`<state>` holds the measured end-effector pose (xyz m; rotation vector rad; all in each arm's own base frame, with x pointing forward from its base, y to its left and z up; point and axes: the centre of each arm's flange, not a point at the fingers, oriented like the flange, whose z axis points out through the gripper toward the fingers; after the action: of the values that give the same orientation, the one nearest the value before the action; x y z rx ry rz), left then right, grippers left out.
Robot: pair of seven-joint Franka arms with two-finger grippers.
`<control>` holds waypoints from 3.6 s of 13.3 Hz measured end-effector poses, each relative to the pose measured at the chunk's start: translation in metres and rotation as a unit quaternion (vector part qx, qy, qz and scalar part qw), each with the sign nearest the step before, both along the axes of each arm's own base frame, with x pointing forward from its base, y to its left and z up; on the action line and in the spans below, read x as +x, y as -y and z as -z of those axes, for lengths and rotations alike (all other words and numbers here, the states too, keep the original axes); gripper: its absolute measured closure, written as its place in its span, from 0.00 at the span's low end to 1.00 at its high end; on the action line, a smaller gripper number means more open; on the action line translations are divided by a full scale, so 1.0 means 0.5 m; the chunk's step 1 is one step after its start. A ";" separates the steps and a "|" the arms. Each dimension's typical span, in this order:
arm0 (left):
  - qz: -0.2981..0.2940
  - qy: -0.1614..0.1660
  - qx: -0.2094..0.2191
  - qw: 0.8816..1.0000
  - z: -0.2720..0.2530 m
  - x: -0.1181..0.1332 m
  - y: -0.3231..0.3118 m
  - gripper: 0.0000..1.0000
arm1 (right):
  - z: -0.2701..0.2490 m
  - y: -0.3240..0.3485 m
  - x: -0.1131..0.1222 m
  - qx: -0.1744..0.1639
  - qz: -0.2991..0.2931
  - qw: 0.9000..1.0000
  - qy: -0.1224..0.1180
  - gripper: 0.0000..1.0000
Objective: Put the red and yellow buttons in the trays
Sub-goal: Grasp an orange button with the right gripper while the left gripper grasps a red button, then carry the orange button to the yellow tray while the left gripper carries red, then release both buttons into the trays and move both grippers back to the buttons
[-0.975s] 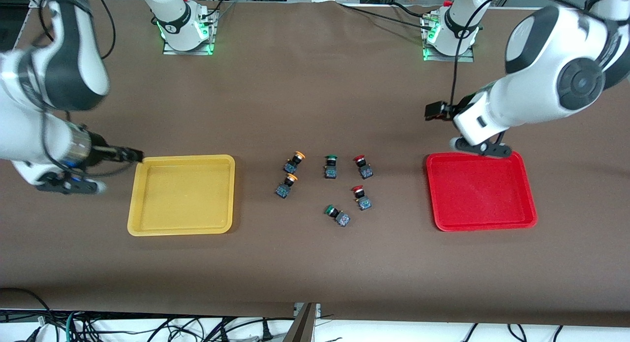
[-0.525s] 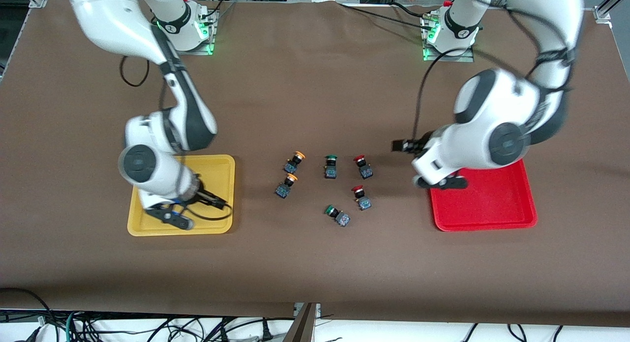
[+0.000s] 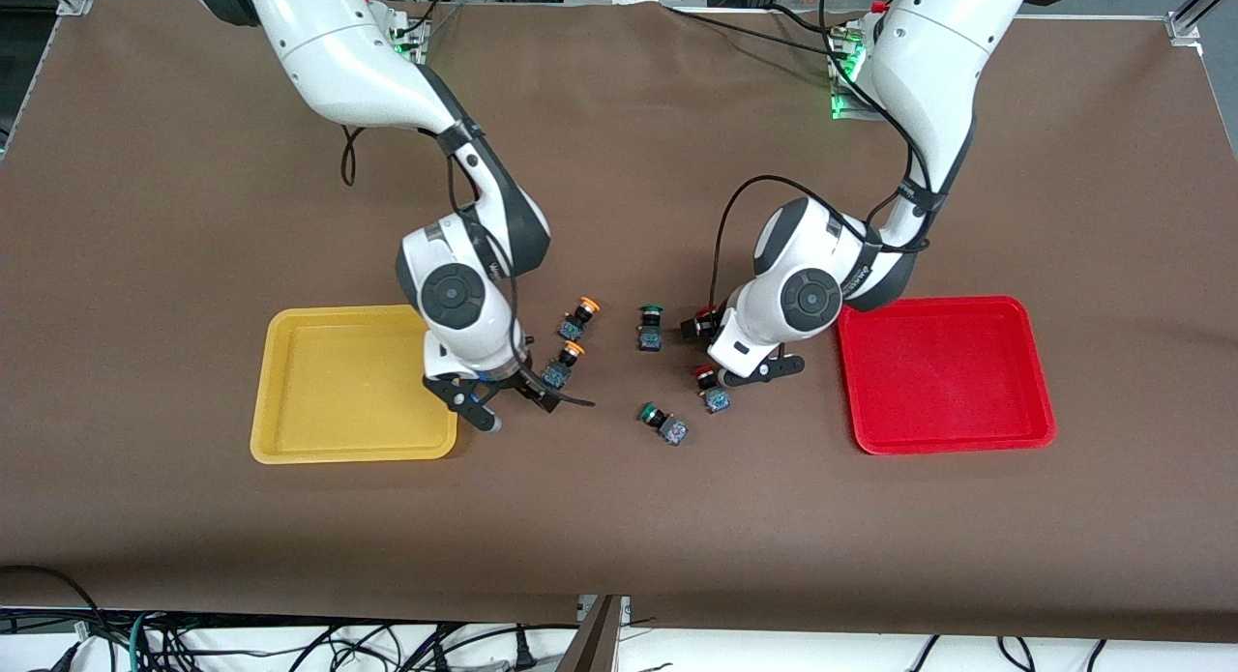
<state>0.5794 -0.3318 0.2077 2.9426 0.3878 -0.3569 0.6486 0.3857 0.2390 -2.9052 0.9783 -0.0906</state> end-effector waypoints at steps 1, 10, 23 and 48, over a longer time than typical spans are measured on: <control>-0.002 0.002 0.001 1.000 0.013 -0.010 0.002 0.00 | 0.019 -0.019 -0.008 -0.001 0.002 1.000 -0.002 0.00; -0.007 -0.003 0.009 1.000 0.038 -0.027 0.000 0.69 | 0.095 -0.058 -0.040 -0.013 -0.023 1.000 -0.016 0.41; 0.075 -0.067 -0.027 0.995 -0.065 0.138 -0.615 0.69 | 0.022 0.565 0.114 -0.037 -0.248 0.956 -0.153 0.59; -0.129 0.074 -0.012 0.989 0.061 0.154 -0.039 0.00 | 0.116 -0.092 -0.145 0.013 -0.068 0.992 -0.107 0.39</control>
<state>0.6566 -0.3121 0.1773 2.8243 0.7260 -0.1075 0.5762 0.4317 0.1811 -2.9928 0.7946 0.2440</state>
